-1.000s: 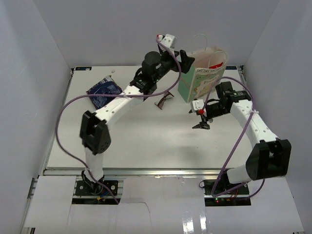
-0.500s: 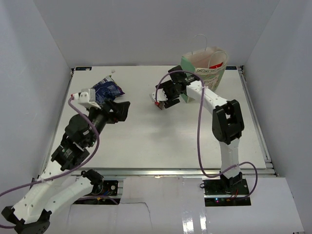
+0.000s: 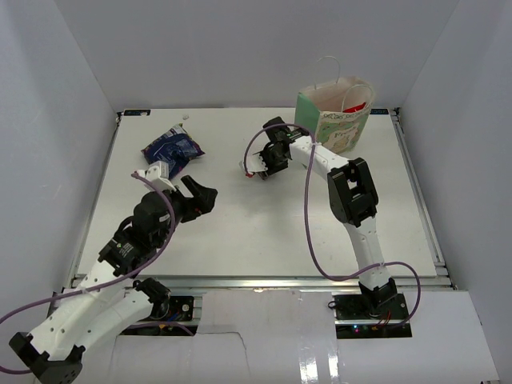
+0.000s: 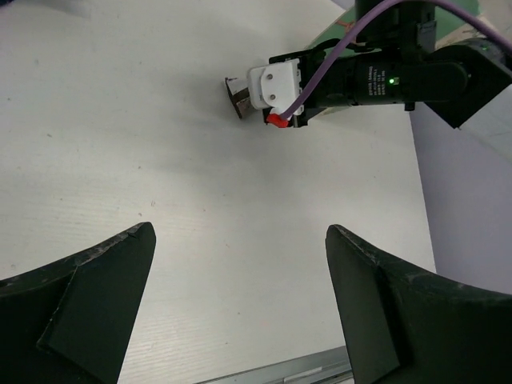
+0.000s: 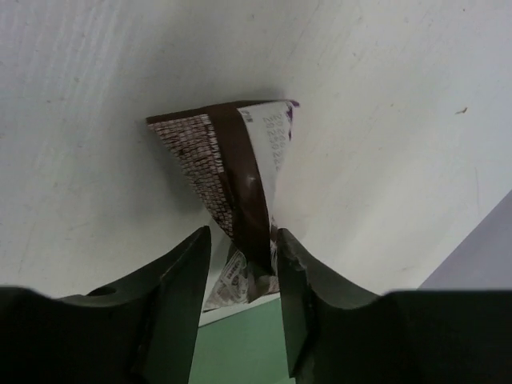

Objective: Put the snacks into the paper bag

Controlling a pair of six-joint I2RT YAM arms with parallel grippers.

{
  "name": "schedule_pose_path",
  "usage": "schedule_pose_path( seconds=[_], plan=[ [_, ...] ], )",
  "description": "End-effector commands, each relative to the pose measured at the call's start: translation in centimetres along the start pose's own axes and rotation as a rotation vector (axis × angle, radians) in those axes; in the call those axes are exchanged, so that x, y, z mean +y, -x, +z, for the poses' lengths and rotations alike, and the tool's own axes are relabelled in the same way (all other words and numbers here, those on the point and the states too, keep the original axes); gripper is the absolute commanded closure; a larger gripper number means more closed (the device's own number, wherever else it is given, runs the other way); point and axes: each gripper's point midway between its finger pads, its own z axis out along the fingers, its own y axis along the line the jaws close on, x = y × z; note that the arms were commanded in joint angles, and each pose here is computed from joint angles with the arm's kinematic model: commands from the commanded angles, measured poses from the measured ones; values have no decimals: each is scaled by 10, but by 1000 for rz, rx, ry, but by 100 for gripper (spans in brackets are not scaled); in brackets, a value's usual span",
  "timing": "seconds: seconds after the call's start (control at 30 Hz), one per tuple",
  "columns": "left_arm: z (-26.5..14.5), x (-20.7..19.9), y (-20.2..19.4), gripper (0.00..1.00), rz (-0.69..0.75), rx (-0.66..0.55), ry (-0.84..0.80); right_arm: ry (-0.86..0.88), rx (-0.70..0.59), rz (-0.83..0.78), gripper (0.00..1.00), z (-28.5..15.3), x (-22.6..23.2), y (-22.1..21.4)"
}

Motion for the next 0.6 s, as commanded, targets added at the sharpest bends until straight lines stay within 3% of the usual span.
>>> schedule_pose_path(
  seconds=[0.0, 0.17, 0.4, 0.57],
  plan=[
    [6, -6, 0, 2, -18, 27, 13, 25, -44, 15, 57, -5, 0, 14],
    [16, -5, -9, 2, -28, 62, 38, 48, -154, 82, 76, -22, 16, 35],
    [15, -2, -9, 2, -37, 47, 35, -10, -351, 244, 84, -81, 7, 70],
    [15, -1, -11, 2, -41, 39, 30, -127, -479, 324, 87, -159, -20, 91]
  ],
)
